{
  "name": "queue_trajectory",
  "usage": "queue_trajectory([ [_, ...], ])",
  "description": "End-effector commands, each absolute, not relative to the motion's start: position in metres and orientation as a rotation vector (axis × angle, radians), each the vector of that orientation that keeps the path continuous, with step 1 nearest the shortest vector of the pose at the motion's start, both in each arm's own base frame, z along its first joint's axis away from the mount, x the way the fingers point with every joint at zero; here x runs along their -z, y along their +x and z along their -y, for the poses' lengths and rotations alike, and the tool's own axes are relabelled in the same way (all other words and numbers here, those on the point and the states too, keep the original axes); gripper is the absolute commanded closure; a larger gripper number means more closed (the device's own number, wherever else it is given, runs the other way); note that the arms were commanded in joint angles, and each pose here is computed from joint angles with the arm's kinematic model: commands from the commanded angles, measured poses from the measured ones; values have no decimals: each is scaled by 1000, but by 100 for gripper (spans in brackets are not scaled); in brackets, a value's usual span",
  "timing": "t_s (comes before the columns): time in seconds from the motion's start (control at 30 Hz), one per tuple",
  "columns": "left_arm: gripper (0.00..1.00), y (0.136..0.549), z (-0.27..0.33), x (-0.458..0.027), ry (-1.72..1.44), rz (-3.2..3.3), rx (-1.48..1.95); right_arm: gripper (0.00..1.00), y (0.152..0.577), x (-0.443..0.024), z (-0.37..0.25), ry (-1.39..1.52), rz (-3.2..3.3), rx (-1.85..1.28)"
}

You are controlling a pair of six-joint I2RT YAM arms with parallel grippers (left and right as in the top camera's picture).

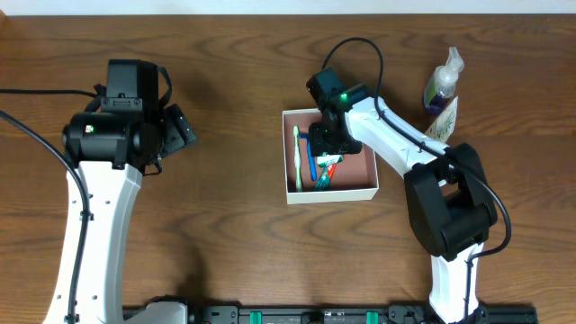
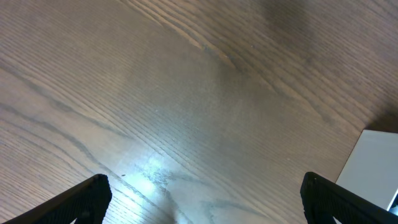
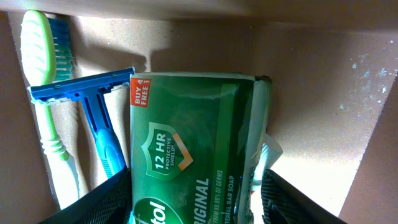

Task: Pack container
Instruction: 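Lower the soap box into the box beside the razor, then open the right gripper and withdraw it up and right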

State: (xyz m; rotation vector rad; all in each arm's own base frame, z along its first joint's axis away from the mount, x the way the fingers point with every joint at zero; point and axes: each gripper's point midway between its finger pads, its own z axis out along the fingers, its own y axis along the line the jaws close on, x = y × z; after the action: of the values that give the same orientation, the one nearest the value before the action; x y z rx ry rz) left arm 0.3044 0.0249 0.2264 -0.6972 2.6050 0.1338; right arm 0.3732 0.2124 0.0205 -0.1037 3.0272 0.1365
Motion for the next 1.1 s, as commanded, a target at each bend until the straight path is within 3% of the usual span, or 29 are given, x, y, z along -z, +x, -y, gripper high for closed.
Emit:
queue_trajectory([
  [0.0,2,304,-27,-226,-724,-2600,-139,37,371,-17,-213,-115,-3036,-136],
  [0.67,2,304,-27,-226,-724,-2600,-139,28,398,-102,-207,-129,-2970,-53],
  [1.07,2,304,-27,-226,-724,-2600,-139,23,411,-171,-166,-94,-2932,6],
])
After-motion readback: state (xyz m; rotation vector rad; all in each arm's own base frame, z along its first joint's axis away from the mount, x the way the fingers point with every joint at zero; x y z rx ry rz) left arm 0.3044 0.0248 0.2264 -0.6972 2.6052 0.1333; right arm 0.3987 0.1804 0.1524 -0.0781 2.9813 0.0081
